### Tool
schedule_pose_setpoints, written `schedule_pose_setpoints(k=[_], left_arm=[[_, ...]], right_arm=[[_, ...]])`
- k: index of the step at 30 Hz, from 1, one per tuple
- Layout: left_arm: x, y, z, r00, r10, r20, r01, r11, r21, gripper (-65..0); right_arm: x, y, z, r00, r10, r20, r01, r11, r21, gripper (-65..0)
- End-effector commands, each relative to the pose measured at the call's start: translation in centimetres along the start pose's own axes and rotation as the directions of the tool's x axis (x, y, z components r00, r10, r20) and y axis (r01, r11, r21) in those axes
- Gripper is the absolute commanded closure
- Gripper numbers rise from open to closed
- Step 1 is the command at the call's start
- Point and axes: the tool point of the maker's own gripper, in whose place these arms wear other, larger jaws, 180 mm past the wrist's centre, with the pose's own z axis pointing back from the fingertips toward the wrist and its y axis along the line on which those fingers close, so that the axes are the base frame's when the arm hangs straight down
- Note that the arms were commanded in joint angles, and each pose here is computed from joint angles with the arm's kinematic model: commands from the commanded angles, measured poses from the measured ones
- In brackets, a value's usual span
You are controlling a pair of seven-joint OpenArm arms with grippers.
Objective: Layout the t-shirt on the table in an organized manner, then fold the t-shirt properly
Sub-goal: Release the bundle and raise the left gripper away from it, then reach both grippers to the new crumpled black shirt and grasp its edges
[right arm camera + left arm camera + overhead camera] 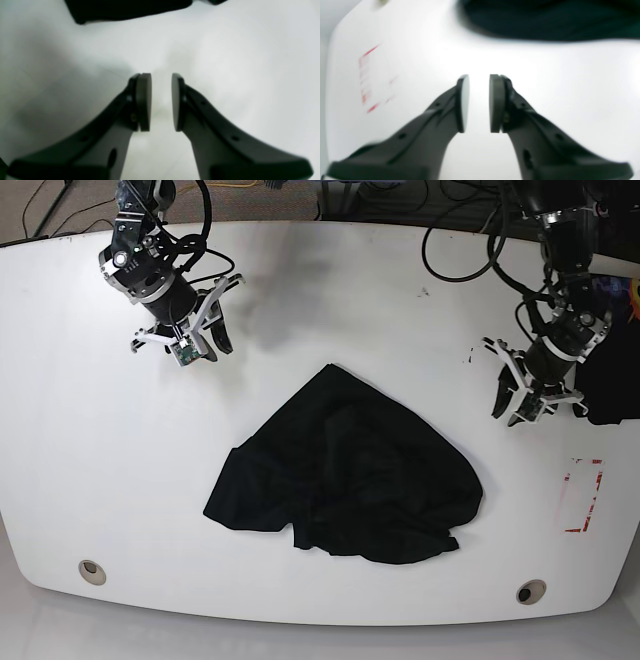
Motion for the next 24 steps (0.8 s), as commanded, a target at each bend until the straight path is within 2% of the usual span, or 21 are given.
schedule_pose_setpoints(k=[1, 5, 8, 13, 16, 24], left_arm=[[1.7, -0.1, -0.1, 0.999, 0.002, 0.052, -0.003, 1.0, 0.013, -23.9], [2.3, -1.6, -0.7, 0.998, 0.02, 0.066, -0.02, 1.0, -0.007, -29.7], [2.7, -2.4, -1.0, 0.997, 0.033, 0.074, -0.032, 0.999, -0.017, -30.7], [4.1, -3.5, -2.0, 0.994, 0.044, 0.098, -0.041, 0.999, -0.027, -31.0], [4.6, -4.1, -2.6, 0.992, 0.066, 0.106, -0.063, 0.998, -0.031, -31.0], [5.4, -5.0, -4.9, 0.99, 0.103, 0.096, -0.1, 0.994, -0.043, -30.8]], right_arm=[[2.1, -0.5, 0.2, 0.998, 0.014, 0.069, -0.014, 1.0, -0.01, -13.8], [2.2, -0.6, 0.2, 0.997, 0.017, 0.07, -0.016, 1.0, -0.014, -14.7], [3.1, -1.1, 0.0, 0.995, 0.026, 0.091, -0.024, 0.999, -0.023, -19.8], [4.7, -1.9, -0.4, 0.991, 0.041, 0.124, -0.036, 0.999, -0.039, -35.7], [5.9, -2.6, -0.7, 0.99, 0.058, 0.132, -0.051, 0.997, -0.053, -41.2], [10.0, -3.6, -2.7, 0.984, 0.114, 0.135, -0.108, 0.993, -0.054, -43.1]])
